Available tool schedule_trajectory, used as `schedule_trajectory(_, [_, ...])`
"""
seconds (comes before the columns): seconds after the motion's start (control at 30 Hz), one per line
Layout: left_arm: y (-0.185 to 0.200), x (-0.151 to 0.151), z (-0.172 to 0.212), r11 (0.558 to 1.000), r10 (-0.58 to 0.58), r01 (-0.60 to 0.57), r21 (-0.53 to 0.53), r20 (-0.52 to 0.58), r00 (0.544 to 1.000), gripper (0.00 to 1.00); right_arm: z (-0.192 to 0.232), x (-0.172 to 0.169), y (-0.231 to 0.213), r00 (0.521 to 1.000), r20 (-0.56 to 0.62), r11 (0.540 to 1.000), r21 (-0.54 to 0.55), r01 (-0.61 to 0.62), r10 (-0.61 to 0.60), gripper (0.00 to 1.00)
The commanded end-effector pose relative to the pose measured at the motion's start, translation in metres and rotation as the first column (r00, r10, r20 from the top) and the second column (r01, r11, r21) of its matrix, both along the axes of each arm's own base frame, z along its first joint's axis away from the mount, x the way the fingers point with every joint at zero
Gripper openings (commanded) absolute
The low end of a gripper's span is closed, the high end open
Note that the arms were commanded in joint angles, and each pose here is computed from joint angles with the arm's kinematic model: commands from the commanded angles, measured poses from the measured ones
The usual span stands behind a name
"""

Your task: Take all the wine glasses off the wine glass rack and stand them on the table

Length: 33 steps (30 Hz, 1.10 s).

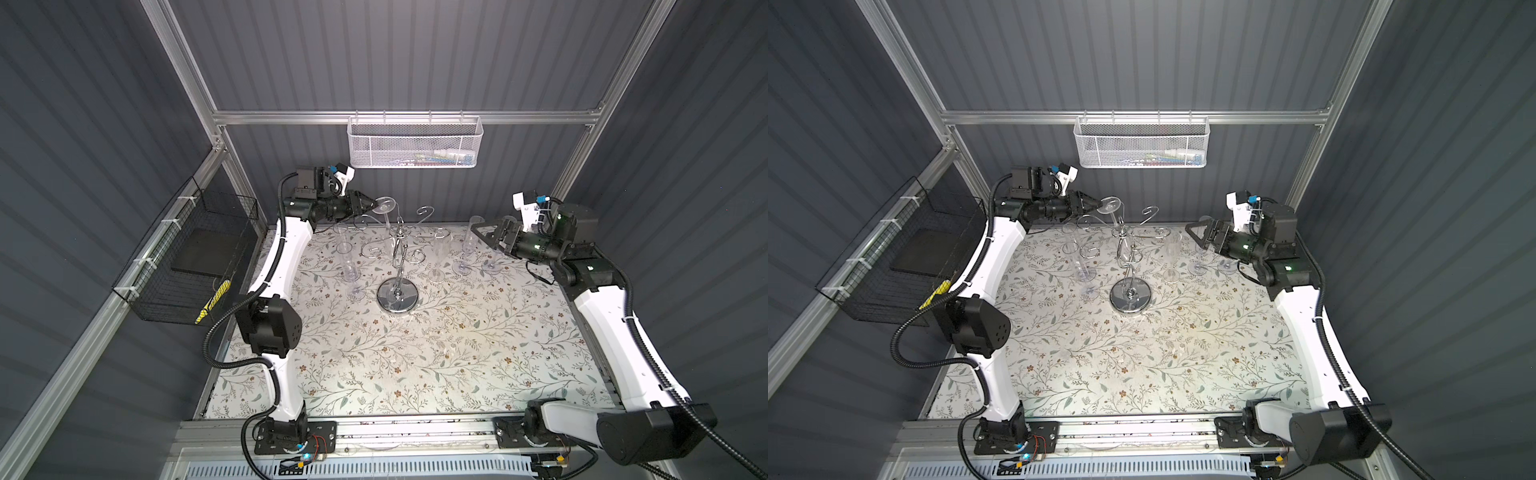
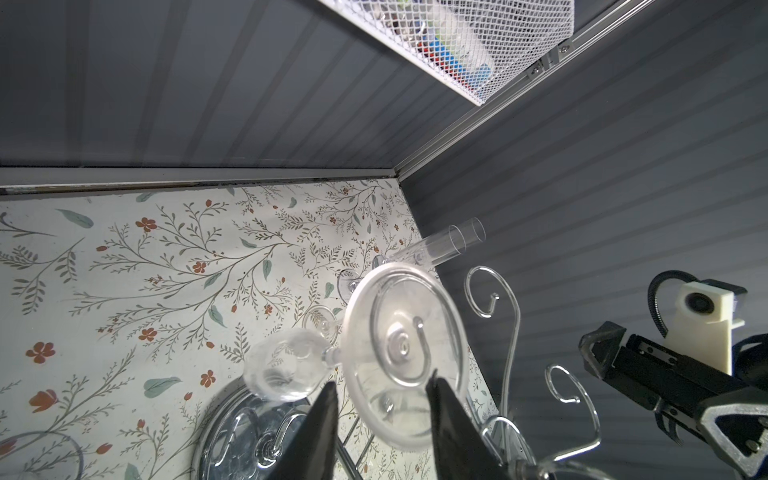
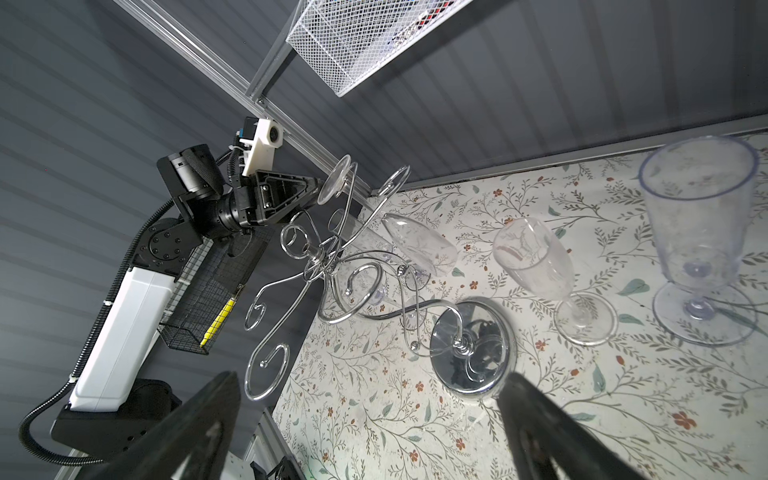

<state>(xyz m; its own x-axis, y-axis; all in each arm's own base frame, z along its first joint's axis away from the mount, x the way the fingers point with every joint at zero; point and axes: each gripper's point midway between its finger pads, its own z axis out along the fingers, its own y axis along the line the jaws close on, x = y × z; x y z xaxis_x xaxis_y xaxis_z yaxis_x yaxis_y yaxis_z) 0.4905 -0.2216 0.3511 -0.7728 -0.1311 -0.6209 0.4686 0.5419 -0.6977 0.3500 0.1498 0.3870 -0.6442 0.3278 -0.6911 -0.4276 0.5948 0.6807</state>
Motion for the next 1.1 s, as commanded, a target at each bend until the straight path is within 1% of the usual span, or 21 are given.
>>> schedule_trajectory(0.0, [-0.004,0.003,-0.001,0.999,-0.027,0.027,-0.026,-0.007,1.0,0.38,0.006,-0.003,-0.002,1.0,0.021,1.0,0.006,0.008,-0.008,0.99])
schedule_trajectory(0.17, [-0.008,0.004,-0.003,0.997,-0.05,0.048,-0.058,-0.02,0.999,0.38,0.005,-0.002,-0.002,1.0,0.018,1.0,0.005,0.009,-0.009,0.99])
schedule_trajectory(0.33, [-0.008,0.007,0.0,0.996,-0.043,0.041,-0.073,-0.016,0.999,0.29,0.005,-0.004,-0.004,1.0,0.021,1.0,0.002,0.012,-0.012,0.99])
schedule_trajectory(0.5, [-0.009,0.008,0.006,0.995,-0.041,0.04,-0.094,-0.005,0.999,0.22,0.005,-0.004,-0.003,1.0,0.018,1.0,0.004,0.012,-0.012,0.99])
schedule_trajectory(0.93, [-0.01,0.008,-0.001,0.995,-0.043,0.04,-0.094,-0.027,0.999,0.11,0.002,-0.005,-0.005,1.0,0.016,1.0,0.001,0.02,-0.02,0.99])
schedule_trajectory(1.07, [-0.011,0.006,0.007,0.991,-0.042,0.04,-0.126,-0.02,0.999,0.07,0.004,-0.006,-0.006,1.0,0.018,1.0,0.002,0.022,-0.022,0.99])
